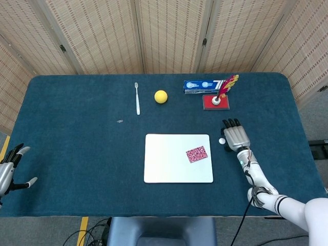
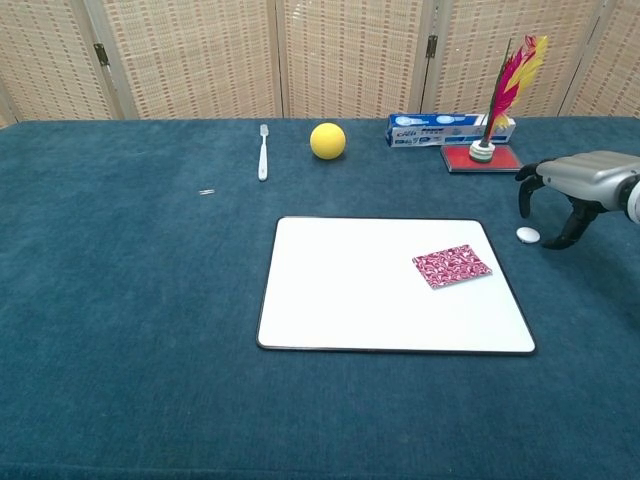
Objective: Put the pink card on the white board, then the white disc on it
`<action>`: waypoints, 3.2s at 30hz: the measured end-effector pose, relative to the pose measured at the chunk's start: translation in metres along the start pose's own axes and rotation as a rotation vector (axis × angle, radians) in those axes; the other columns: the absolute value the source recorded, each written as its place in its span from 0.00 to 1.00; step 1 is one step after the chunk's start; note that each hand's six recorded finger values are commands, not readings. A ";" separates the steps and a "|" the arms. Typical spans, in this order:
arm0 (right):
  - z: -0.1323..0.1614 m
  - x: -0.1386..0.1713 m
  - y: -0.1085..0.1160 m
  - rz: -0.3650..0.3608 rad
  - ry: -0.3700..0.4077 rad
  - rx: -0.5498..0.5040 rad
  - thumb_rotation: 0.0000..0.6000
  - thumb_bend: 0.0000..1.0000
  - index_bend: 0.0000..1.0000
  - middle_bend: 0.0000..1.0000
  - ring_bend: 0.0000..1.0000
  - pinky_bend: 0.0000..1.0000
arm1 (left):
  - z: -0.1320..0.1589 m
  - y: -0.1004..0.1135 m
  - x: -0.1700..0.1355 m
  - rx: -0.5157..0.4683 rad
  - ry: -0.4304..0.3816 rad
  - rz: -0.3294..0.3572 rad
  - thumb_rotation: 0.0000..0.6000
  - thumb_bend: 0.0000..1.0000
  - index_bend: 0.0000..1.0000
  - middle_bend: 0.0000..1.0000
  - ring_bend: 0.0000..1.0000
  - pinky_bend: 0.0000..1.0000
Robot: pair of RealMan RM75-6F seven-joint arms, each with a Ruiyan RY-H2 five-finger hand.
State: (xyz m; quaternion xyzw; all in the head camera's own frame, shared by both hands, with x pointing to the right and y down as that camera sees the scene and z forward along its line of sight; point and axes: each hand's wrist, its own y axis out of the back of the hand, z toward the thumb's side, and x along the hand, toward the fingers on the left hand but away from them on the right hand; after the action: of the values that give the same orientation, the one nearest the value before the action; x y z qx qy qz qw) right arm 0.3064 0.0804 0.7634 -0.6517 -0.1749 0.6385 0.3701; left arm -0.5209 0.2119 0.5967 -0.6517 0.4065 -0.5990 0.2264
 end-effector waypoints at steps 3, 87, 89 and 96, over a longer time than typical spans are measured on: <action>0.001 -0.002 -0.001 0.003 -0.001 0.000 1.00 0.17 0.41 0.08 0.00 0.00 | -0.002 0.000 0.001 -0.003 0.005 -0.002 1.00 0.26 0.12 0.00 0.00 0.22; 0.063 0.043 0.043 -0.144 0.160 -0.055 1.00 0.14 0.28 0.09 0.00 0.00 | -0.011 0.011 -0.002 -0.031 0.009 0.037 1.00 0.26 0.11 0.00 0.00 0.22; 0.046 0.053 0.049 -0.205 0.133 -0.081 1.00 0.14 0.28 0.09 0.00 0.00 | -0.010 0.010 -0.002 -0.021 0.007 0.040 1.00 0.26 0.11 0.00 0.00 0.22; -0.024 0.108 0.042 -0.380 0.022 -0.127 1.00 0.14 0.22 0.08 0.00 0.00 | 0.001 0.008 -0.004 0.062 -0.015 0.069 1.00 0.26 0.11 0.00 0.00 0.22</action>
State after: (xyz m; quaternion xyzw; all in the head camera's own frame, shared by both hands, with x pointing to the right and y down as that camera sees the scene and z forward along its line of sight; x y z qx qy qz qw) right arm 0.3325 0.1221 0.6553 -0.6359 -0.3304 0.5379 0.4440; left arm -0.5220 0.2104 0.5881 -0.6346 0.4080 -0.5983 0.2700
